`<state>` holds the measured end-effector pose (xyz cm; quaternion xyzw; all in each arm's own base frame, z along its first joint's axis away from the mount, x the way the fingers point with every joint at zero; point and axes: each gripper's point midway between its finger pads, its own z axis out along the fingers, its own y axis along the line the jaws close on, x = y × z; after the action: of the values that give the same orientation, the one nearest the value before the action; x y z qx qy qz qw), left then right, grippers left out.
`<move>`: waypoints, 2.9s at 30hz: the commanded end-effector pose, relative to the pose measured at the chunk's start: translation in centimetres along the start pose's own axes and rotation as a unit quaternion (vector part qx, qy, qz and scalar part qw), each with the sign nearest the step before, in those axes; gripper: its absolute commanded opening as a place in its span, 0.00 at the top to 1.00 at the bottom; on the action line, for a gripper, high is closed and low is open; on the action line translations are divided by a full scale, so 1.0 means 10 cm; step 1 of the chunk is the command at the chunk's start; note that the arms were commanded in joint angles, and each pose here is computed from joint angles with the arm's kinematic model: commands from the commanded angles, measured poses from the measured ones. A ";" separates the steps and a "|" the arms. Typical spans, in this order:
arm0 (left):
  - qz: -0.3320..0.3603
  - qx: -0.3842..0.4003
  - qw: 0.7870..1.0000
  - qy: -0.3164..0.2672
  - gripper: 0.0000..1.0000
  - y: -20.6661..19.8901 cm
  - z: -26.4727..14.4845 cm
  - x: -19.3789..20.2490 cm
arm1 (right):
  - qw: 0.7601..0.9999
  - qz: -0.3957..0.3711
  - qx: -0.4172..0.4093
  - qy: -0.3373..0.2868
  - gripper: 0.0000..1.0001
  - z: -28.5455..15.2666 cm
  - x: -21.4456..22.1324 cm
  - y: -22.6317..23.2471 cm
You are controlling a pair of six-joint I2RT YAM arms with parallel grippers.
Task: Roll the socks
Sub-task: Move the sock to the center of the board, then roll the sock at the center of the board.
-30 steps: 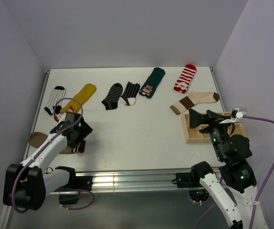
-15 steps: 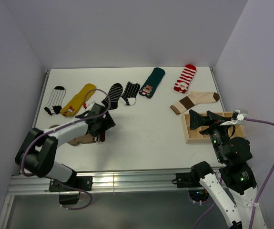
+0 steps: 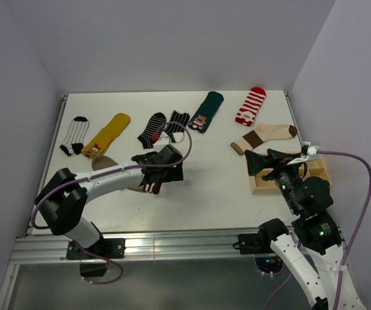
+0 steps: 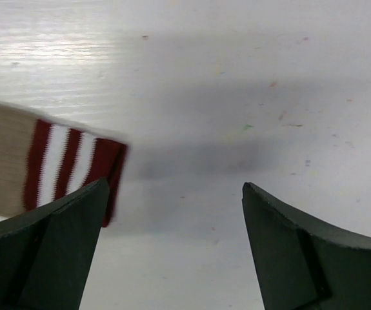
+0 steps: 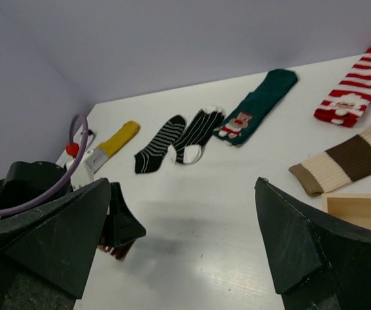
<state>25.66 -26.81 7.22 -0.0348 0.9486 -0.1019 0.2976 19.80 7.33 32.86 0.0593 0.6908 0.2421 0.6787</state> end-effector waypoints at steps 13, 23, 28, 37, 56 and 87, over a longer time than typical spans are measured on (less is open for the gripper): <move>0.058 0.018 0.998 0.005 0.19 0.24 0.32 0.21 | 0.995 0.012 -0.067 0.072 0.02 0.21 0.42 0.20; 0.088 0.068 0.994 -0.008 0.27 -0.32 0.17 0.31 | 0.996 0.010 -0.052 0.065 0.02 0.19 0.45 0.12; 0.112 0.057 0.990 -0.065 0.34 -0.34 -0.09 0.09 | 0.997 0.011 -0.041 0.066 0.03 0.20 0.49 0.07; 0.198 0.005 0.978 -0.059 0.40 -0.22 0.01 0.28 | 0.997 0.003 -0.051 0.061 0.03 0.20 0.52 0.07; 0.242 -0.020 0.970 -0.009 0.47 -0.10 0.30 0.62 | 0.997 0.002 -0.041 0.072 0.04 0.21 0.65 0.00; 0.013 0.186 0.982 0.042 1.00 -0.59 0.11 0.50 | 0.952 0.124 0.010 0.279 0.15 0.68 1.80 0.14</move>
<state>22.15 -31.77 2.53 0.0802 0.9415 -0.1808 0.2728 23.91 15.74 17.39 0.0506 0.8490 0.2976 0.4336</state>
